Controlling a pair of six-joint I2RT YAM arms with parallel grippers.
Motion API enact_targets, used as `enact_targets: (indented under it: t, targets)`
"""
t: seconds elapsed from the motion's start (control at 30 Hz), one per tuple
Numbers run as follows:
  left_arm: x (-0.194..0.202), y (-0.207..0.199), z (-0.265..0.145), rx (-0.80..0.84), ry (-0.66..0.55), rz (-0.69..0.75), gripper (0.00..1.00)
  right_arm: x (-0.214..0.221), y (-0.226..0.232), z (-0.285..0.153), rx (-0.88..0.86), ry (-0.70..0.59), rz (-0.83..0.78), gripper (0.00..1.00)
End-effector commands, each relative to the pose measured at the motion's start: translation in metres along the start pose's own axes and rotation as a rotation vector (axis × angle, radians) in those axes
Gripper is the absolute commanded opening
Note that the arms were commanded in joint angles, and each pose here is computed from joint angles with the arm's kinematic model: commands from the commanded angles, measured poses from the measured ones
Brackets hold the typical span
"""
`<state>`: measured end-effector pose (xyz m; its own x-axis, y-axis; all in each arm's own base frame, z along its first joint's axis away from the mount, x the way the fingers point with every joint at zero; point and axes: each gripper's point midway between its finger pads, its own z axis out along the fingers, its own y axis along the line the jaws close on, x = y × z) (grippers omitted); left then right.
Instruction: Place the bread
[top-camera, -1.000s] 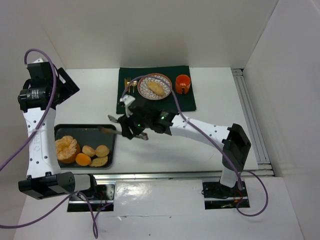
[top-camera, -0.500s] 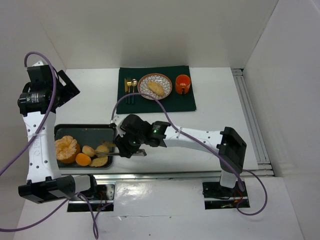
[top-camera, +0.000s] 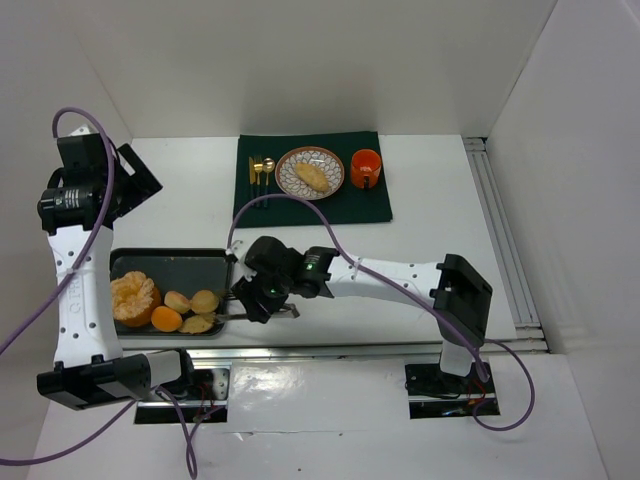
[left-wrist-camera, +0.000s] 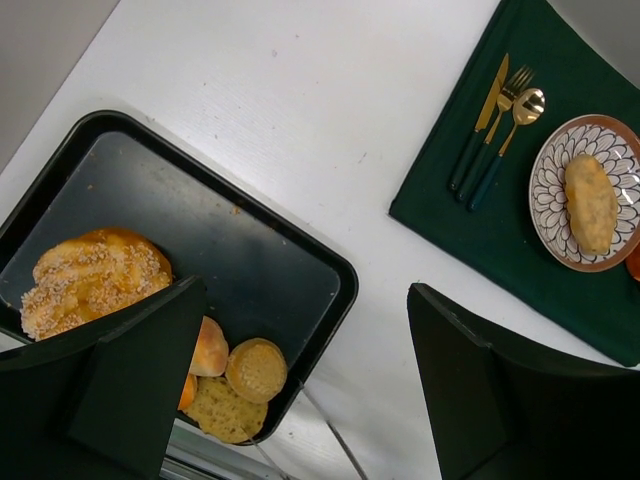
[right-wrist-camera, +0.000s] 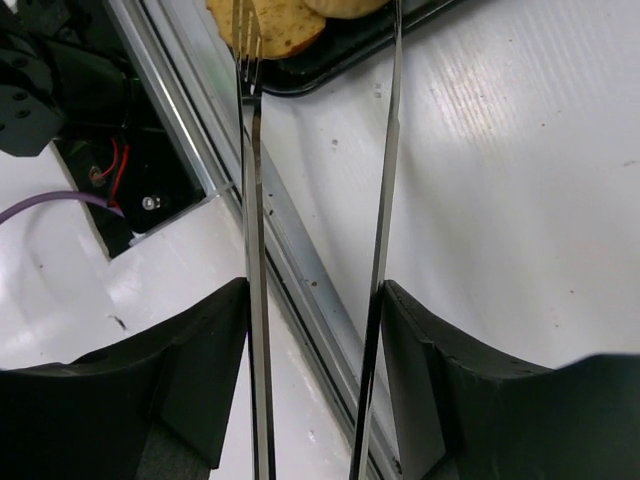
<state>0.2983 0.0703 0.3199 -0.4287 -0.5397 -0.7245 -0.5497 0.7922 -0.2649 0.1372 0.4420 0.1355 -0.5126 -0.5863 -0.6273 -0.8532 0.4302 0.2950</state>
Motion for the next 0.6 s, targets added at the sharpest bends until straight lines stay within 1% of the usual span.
enact_targets:
  t: [0.0,0.1,0.27,0.47,0.53,0.57]
  targets:
    - [-0.013,-0.003,-0.011,0.032,-0.065,0.001,0.95,-0.014,0.001,0.000,0.030,-0.033,-0.009,0.62]
    - [-0.010,-0.002,-0.009,0.028,-0.057,0.002,0.95,-0.019,-0.001,0.009,0.035,-0.058,-0.012,0.62]
    - [-0.010,-0.002,-0.009,0.028,-0.057,0.002,0.95,-0.023,-0.004,0.021,0.046,-0.064,-0.012,0.67]
    - [-0.010,-0.003,-0.009,0.026,-0.059,0.017,0.95,-0.029,-0.002,0.029,0.035,-0.058,-0.023,0.67]
    - [-0.010,-0.003,-0.009,0.026,-0.059,0.017,0.95,-0.039,0.006,0.025,0.002,-0.077,-0.042,0.58]
    - [-0.010,-0.003,-0.009,0.026,-0.059,0.017,0.95,-0.040,0.007,0.023,-0.006,-0.073,-0.058,0.52]
